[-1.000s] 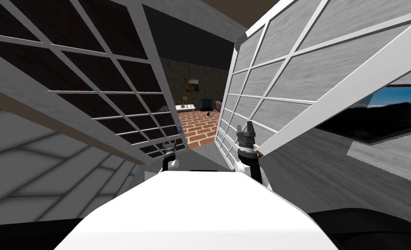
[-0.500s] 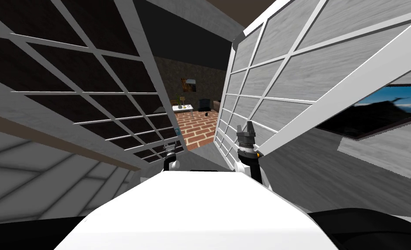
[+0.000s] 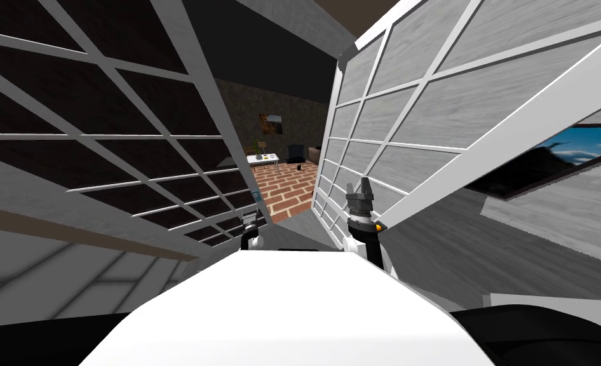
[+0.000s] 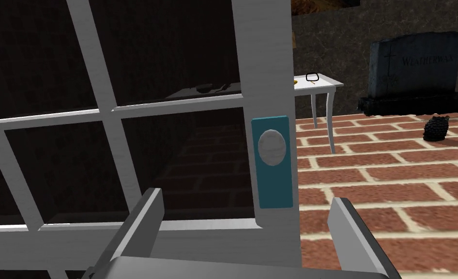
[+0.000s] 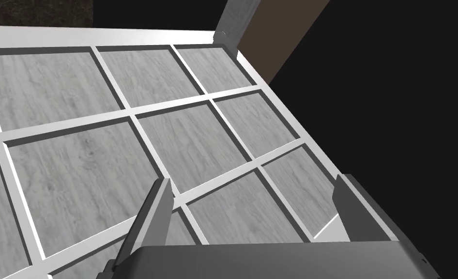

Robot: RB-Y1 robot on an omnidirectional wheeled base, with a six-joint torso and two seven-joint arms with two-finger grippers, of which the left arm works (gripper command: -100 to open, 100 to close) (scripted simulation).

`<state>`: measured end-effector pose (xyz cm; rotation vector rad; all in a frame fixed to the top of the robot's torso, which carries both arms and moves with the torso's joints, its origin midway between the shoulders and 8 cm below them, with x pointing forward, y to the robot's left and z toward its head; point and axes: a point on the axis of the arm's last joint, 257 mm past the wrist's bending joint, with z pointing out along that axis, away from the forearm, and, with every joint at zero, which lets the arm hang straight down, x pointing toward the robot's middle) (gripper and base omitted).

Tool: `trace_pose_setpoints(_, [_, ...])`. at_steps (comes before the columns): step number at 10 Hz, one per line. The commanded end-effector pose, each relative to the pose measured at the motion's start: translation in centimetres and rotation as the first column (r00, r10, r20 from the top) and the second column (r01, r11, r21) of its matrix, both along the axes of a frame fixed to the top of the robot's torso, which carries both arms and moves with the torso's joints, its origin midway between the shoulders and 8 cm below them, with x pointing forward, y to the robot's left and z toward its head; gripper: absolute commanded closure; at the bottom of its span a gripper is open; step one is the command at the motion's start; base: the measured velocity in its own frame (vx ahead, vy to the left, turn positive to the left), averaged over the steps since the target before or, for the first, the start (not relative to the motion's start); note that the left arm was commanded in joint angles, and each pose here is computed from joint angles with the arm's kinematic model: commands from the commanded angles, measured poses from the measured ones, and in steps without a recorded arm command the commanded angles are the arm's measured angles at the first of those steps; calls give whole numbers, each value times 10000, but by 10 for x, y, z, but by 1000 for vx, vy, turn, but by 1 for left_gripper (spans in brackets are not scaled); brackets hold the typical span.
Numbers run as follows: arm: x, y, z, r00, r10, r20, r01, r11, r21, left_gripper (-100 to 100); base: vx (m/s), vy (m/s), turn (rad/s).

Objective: Pull the door open

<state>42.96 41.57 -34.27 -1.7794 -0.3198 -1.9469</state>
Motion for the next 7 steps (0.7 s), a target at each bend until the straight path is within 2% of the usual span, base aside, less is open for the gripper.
trace_pose_setpoints(1, [-2,0,-9,10000,52,-58,-54,9994,-336,-100,51,62,-99])
trace_pose_setpoints(3, [-4,1,-19,9999,106,-122,-113,9978,-648,-100,60,60,-87])
trace_pose_setpoints(4, [-6,1,-28,9997,163,-187,-180,9953,-956,-100,76,79,-118])
trace_pose_setpoints(7, [-10,2,-42,9992,258,-289,-297,9893,-1427,-100,67,60,-86])
